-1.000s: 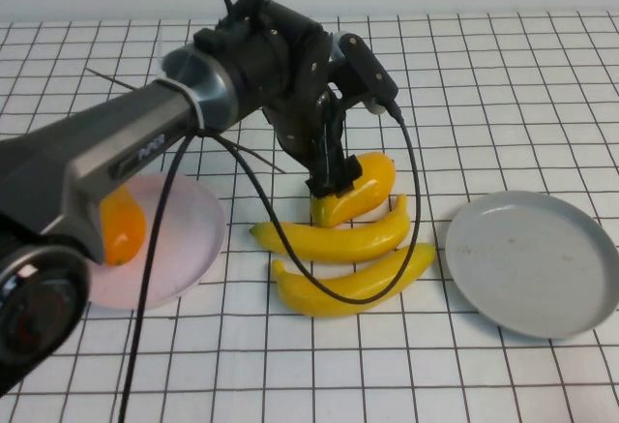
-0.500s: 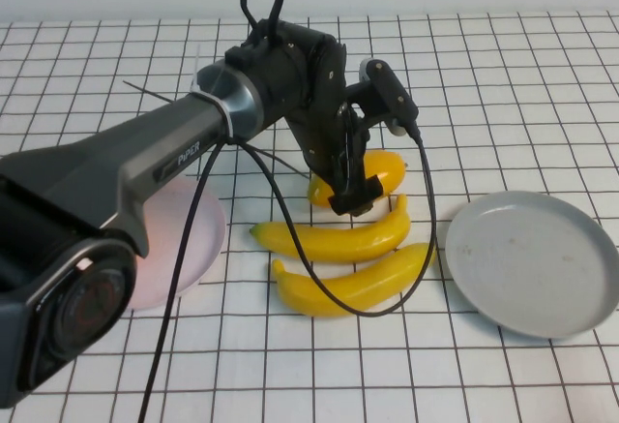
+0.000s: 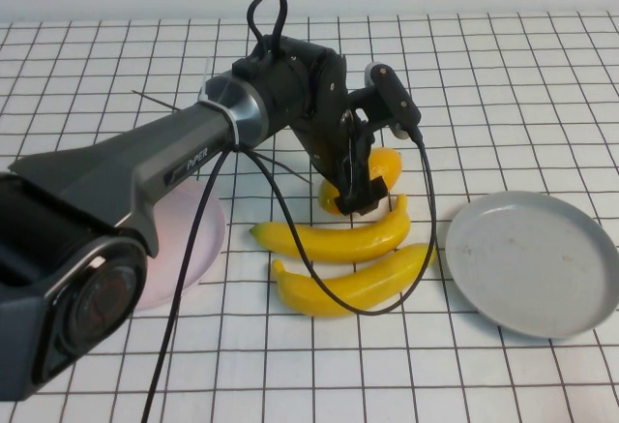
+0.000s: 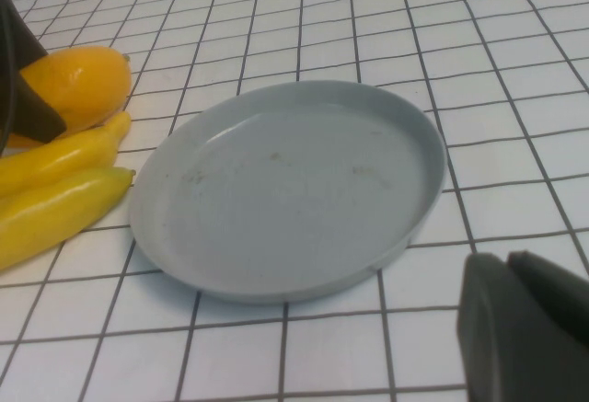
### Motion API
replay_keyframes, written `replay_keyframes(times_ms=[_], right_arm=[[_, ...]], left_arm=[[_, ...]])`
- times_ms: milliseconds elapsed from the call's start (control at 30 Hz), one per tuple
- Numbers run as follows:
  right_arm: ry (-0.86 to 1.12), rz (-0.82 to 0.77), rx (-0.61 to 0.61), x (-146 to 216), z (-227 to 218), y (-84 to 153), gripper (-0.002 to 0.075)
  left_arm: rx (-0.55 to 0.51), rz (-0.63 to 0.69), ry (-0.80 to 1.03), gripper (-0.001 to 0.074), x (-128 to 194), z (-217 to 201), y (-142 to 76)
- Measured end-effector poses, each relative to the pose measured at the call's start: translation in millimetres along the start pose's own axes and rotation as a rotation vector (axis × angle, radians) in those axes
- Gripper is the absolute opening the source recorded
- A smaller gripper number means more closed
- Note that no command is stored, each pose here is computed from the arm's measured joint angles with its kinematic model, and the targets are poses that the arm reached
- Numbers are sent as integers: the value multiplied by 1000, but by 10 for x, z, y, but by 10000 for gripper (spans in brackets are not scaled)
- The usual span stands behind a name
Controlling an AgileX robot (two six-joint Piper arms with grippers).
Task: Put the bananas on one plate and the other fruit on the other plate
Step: Put one type of fruit in the left plate
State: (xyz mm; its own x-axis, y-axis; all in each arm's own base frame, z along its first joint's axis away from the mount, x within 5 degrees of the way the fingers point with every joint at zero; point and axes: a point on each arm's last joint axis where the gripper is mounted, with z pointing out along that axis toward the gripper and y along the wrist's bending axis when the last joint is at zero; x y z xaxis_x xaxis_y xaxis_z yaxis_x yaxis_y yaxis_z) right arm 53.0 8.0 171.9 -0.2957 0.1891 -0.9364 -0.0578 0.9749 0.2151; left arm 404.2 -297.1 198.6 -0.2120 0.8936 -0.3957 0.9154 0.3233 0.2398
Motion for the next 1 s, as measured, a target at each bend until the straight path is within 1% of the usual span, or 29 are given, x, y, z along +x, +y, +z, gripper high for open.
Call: replay_keyframes(times_ms=[133,200,300,533,633,733,900,1000], right_arm=[[0,0,0,0,0,0,-15],[0,0,0,0,0,0,-15],[0,0,0,0,0,0,-15],[0,0,0,0,0,0,-15],[0,0,0,0,0,0,-15],[0,0,0,0,0,0,-15],[2,0,0,2,0,0,-15],[2,0,0,2,0,0,-15]], left_arm=[[3,-7,0,659,12,-1,13],[4,-13,1,606,19,-2,20],[6,-48,3,494,20,-2,18],[-2,-118,27,494,32,-34,30],[-25,-160,70,494,48,-201,95],[-39,-242,110,494,111,-507,221],[-37,-422,161,494,411,-969,494],[-36,-529,182,494,655,-1096,591]])
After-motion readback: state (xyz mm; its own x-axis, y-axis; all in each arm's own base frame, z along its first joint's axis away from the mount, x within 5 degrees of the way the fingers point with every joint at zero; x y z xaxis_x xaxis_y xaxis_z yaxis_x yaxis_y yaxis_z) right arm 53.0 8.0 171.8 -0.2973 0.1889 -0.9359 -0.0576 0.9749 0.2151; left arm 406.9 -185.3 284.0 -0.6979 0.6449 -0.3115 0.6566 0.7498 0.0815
